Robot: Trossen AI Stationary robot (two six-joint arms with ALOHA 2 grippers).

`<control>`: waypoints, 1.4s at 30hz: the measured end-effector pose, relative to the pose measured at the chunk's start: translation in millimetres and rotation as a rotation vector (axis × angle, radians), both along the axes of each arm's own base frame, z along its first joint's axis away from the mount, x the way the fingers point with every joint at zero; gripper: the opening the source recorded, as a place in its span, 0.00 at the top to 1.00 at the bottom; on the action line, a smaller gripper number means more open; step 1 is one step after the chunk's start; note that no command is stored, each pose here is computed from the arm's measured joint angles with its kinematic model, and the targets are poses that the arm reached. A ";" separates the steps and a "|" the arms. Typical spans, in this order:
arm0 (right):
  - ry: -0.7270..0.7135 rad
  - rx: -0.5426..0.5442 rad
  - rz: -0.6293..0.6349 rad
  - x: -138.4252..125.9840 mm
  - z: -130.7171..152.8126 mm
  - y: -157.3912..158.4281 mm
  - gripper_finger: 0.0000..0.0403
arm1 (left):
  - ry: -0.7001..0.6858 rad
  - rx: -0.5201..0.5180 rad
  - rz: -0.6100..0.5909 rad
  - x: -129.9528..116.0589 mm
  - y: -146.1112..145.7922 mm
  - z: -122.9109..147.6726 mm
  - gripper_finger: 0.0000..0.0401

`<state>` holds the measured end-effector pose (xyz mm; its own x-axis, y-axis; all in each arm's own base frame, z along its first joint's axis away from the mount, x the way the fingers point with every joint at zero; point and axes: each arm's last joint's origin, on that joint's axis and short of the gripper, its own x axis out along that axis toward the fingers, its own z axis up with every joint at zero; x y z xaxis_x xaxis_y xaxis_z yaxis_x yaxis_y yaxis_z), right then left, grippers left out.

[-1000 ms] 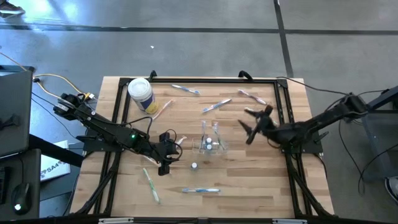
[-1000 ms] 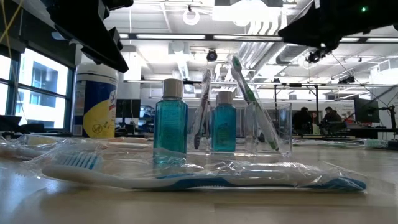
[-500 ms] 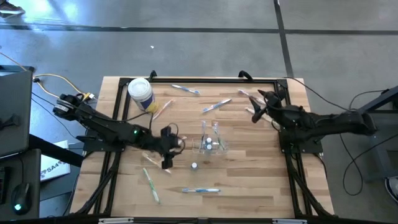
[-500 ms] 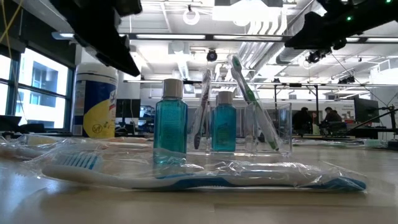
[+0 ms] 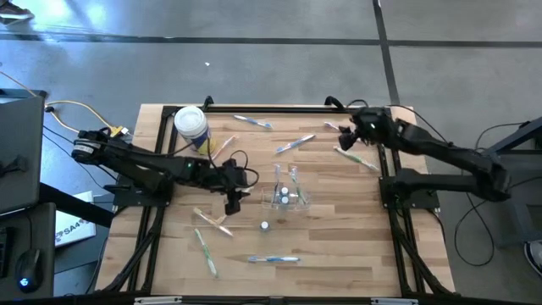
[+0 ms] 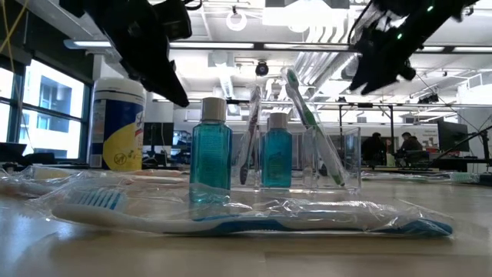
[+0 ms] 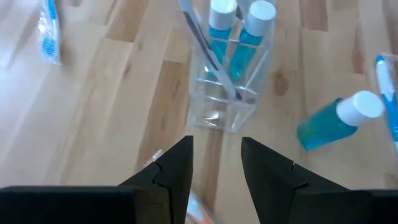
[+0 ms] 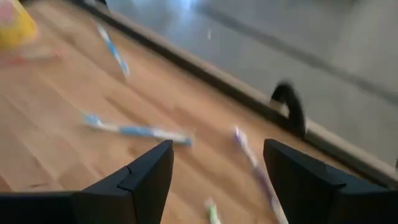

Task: Pick & Place toothbrushing station
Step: Put the purple toothbrush into the transparent organizer

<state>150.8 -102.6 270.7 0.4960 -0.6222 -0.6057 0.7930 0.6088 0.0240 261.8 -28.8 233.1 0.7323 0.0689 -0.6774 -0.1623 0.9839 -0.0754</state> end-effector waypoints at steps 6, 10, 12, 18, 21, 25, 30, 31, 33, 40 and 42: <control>0.115 0.142 -0.014 7.8 -30.5 -38.9 0.40 | -0.008 0.055 0.007 2.0 14.0 1.1 0.66; 0.147 0.154 -0.055 10.4 -43.7 -57.7 0.40 | -0.011 0.074 0.022 2.9 24.9 1.6 0.66; 0.128 0.147 -0.068 11.2 -45.2 -63.7 0.40 | -0.008 0.070 0.018 2.9 30.2 1.5 0.66; 0.139 0.124 -0.077 5.8 -46.6 -74.1 0.40 | -0.007 0.032 0.029 2.3 48.3 1.4 0.66; 0.134 0.131 -0.094 1.6 -46.7 -77.7 0.40 | -0.007 0.033 0.037 1.9 53.4 1.4 0.66; 0.118 0.182 -0.073 -0.5 -51.4 -81.6 0.40 | -0.010 0.035 0.046 1.8 57.0 1.7 0.66; 0.172 0.235 -0.071 5.9 -69.9 -89.2 0.40 | -0.006 0.047 0.014 1.8 55.8 1.5 0.66; 0.185 0.248 -0.072 7.4 -74.7 -91.1 0.40 | -0.010 0.046 0.008 2.0 55.7 1.8 0.66; 0.212 0.263 -0.090 10.2 -84.4 -95.5 0.40 | -0.018 0.058 -0.004 2.7 55.7 2.5 0.66; 0.271 0.295 -0.110 19.8 -115.0 -108.4 0.40 | -0.038 0.075 -0.019 4.1 55.8 4.3 0.66; 0.287 0.304 -0.102 22.1 -123.5 -111.1 0.40 | -0.041 0.064 -0.033 4.2 55.3 4.3 0.66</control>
